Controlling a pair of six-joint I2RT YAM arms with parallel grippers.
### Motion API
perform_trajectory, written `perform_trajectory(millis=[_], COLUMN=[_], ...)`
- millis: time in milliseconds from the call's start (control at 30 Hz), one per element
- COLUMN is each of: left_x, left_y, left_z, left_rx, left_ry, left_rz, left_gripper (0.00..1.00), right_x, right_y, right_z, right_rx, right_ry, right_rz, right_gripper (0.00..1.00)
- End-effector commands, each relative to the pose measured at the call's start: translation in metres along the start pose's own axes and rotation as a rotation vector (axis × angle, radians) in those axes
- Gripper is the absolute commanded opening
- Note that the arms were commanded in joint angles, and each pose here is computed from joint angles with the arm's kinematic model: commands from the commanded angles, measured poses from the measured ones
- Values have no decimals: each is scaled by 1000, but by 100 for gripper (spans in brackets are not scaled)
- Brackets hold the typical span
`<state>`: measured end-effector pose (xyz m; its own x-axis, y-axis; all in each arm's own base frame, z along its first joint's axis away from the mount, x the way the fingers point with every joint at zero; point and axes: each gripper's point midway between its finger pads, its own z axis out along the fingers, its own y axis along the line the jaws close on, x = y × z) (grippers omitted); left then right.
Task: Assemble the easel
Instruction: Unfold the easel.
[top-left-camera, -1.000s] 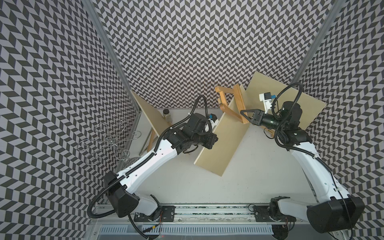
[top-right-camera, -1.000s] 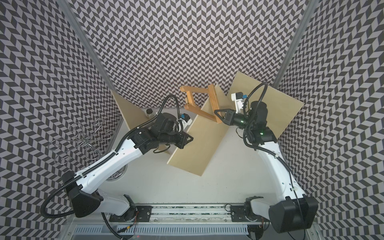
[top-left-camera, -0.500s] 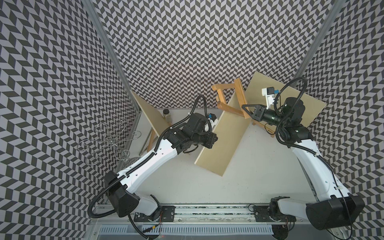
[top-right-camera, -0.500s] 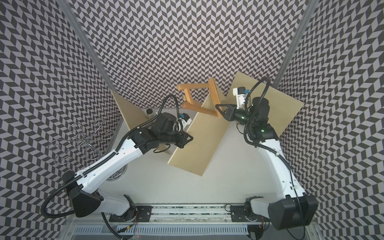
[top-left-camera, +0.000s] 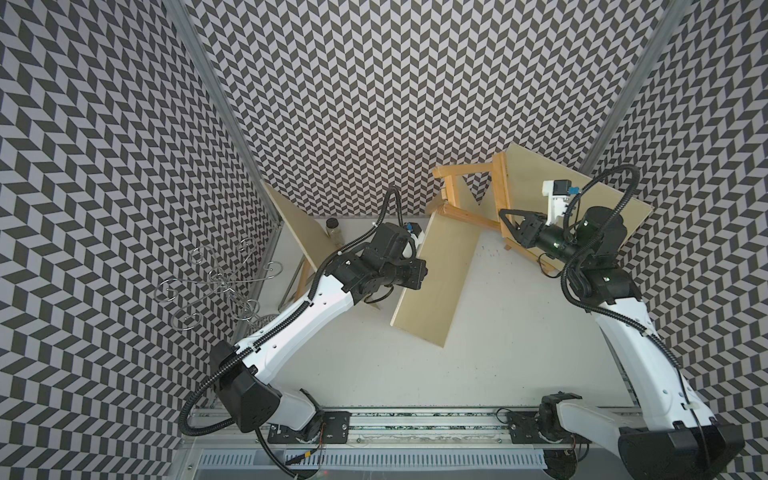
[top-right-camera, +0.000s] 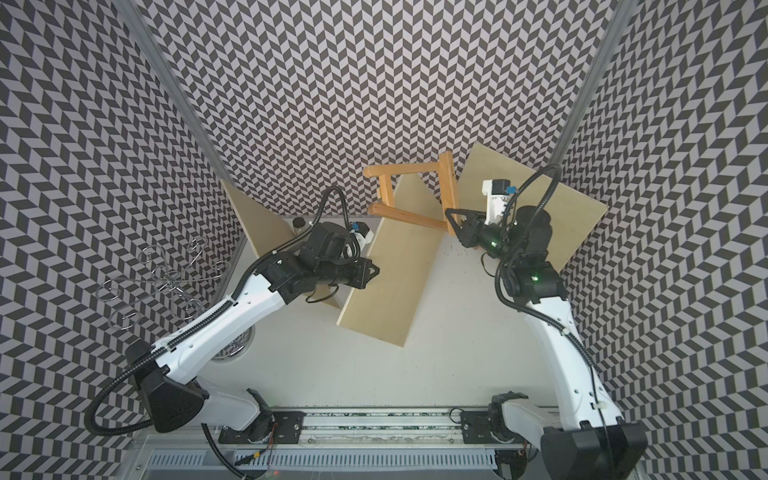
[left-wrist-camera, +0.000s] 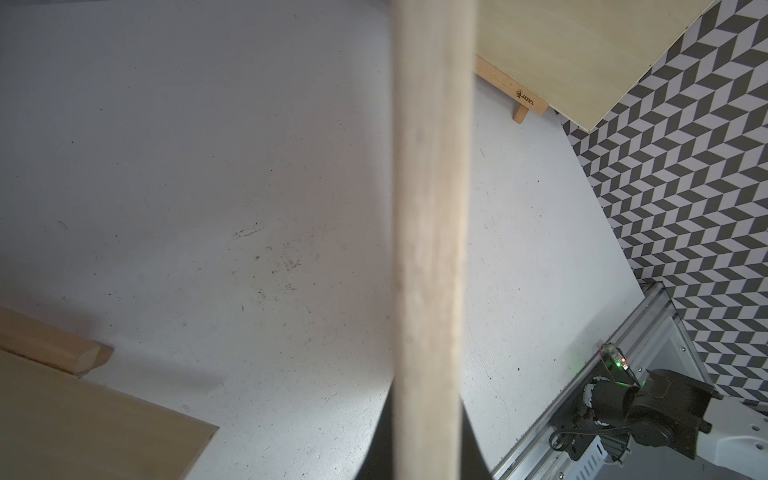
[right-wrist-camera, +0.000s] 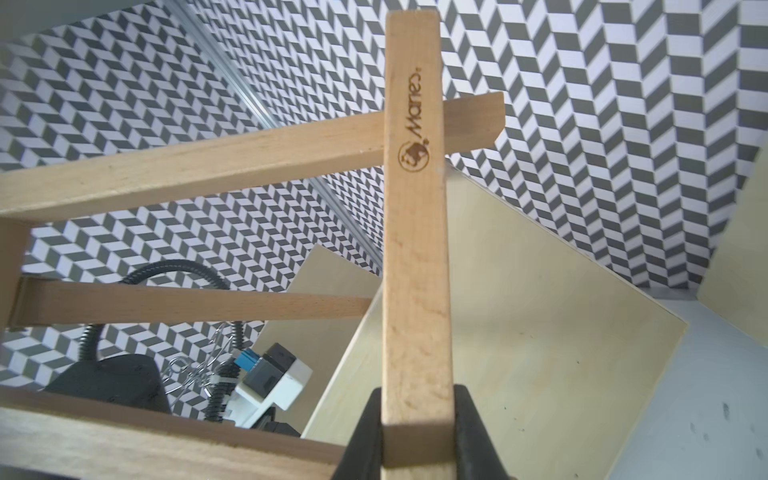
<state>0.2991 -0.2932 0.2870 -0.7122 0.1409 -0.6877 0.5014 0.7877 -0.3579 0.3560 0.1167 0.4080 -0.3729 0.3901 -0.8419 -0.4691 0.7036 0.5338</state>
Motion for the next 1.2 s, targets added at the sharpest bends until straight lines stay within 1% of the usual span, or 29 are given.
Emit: perform_trajectory(millis=[0,133,233,300,433,500,567,733,867,967,1033,1100,1167], left_x=[-77,-83,-86,-88,-88,-88,-87,-98,-119,-144,-167,-192,-216], left_y=[-20,-14,-14,-15,-14,-12,-8,14,22,17,13,5,-3], left_z=[-42,-47,-49,-49,-45,-43,-42,-49,-64,-84,-105,-129,-154], left_rx=[47,20,15,15,13,6,-5,-47,-65,-62,-62,-64,-74], left_ry=[-313,-331,-338,-338,-332,-330,-332,-375,-430,-498,-564,-634,-704], left_rz=[38,45,53,58,58,54,42,-12,-13,-1,7,27,48], left_gripper=[0,0,0,0,0,0,0,0,0,0,0,0,0], right_x=[0,18,26,29,21,8,-3,-18,-14,3,21,39,58], right_y=[-53,-91,-99,-92,-61,-44,-31,-27,-43,-70,-88,-99,-108], right_z=[-19,-37,-41,-38,-33,-36,-39,-42,-47,-46,-44,-42,-40], right_rx=[189,275,248,169,-56,-148,-195,-147,-72,30,79,94,97], right_ry=[-77,-104,-119,-122,-152,-178,-189,-180,-206,-203,-189,-171,-147], right_rz=[108,226,297,341,403,392,369,305,326,369,402,401,432], right_gripper=[0,0,0,0,0,0,0,0,0,0,0,0,0])
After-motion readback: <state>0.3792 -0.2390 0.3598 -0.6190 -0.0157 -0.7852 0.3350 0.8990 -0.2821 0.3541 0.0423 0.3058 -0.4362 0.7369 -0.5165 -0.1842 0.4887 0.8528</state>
